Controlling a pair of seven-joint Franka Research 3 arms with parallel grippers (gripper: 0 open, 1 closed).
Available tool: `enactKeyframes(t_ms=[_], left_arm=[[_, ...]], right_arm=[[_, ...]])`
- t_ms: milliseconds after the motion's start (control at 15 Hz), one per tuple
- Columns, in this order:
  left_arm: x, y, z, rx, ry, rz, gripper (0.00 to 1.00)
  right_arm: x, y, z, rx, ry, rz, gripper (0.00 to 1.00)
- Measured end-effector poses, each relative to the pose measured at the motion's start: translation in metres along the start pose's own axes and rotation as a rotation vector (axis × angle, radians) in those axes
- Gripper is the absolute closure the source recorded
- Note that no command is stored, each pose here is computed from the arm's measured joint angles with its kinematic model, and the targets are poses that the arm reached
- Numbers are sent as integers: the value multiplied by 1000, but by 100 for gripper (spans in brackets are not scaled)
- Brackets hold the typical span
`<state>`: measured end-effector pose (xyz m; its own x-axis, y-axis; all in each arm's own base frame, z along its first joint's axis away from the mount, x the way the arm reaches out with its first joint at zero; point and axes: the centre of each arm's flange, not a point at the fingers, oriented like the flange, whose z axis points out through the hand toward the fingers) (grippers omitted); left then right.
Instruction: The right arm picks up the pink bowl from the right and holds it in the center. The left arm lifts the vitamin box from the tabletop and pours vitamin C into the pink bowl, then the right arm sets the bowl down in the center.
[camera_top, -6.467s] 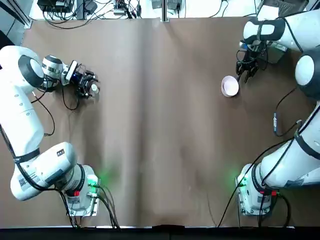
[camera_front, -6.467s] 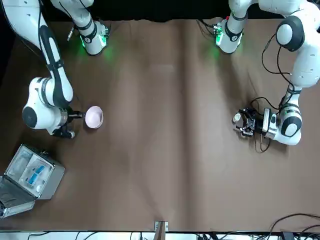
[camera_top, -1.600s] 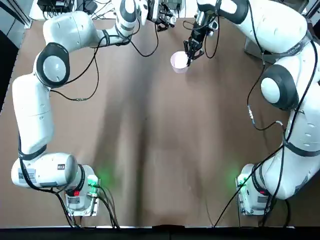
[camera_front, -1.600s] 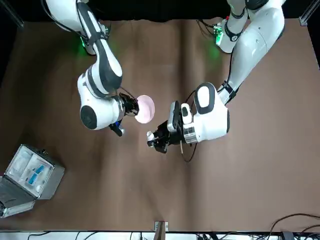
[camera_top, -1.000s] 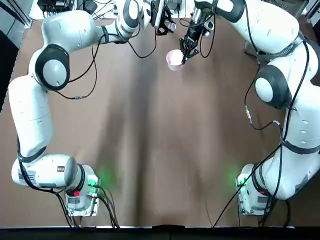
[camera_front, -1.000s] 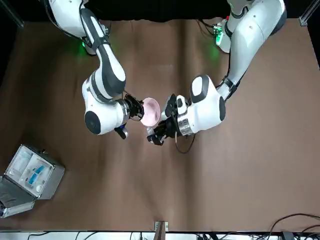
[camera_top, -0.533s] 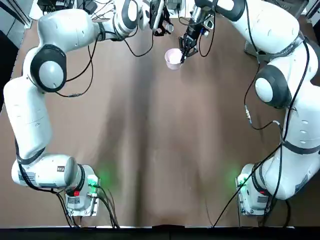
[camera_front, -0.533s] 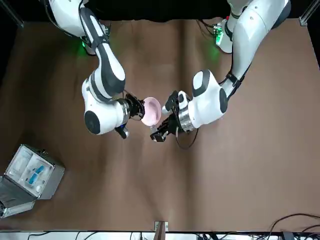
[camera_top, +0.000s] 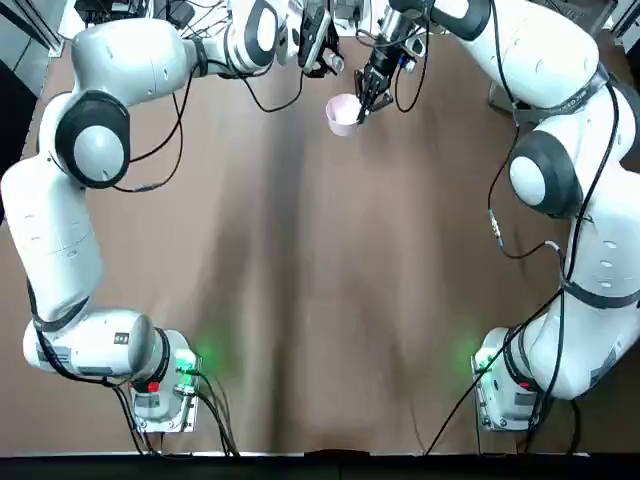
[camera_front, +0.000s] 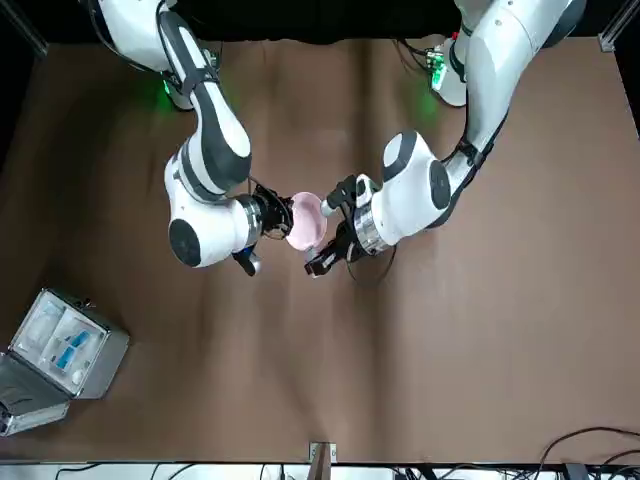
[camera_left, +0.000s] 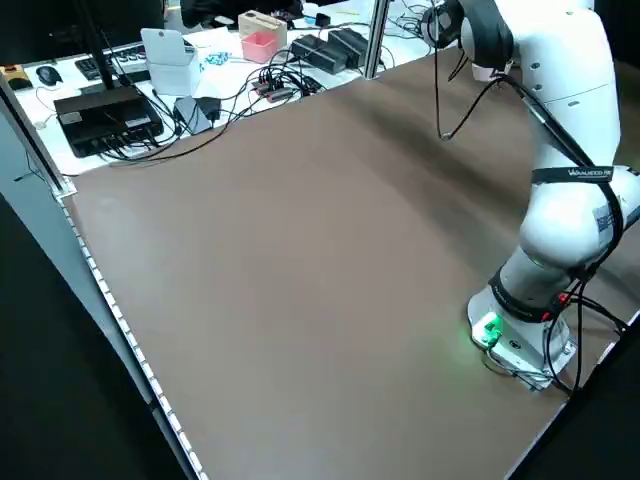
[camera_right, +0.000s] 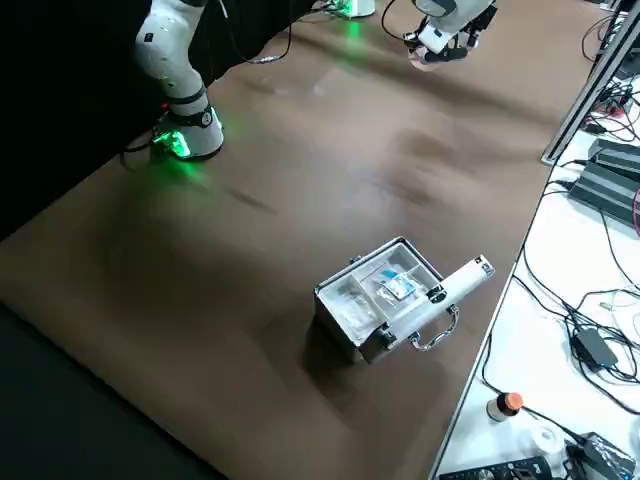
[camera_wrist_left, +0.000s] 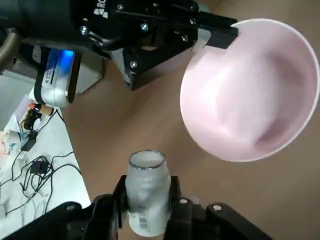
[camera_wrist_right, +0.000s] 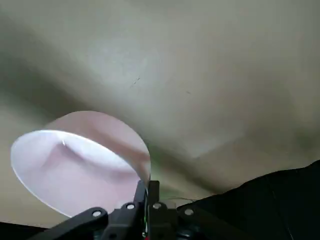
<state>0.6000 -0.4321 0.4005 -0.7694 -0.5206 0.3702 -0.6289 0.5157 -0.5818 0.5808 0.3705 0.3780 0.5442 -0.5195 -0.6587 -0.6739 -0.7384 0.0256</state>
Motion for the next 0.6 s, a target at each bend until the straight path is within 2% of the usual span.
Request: enactKeyframes(t_ms=[600], left_arm=[[32, 9, -23, -64, -107, 151, 64]], right_arm=[[-3, -8, 1, 7, 5, 42, 97]])
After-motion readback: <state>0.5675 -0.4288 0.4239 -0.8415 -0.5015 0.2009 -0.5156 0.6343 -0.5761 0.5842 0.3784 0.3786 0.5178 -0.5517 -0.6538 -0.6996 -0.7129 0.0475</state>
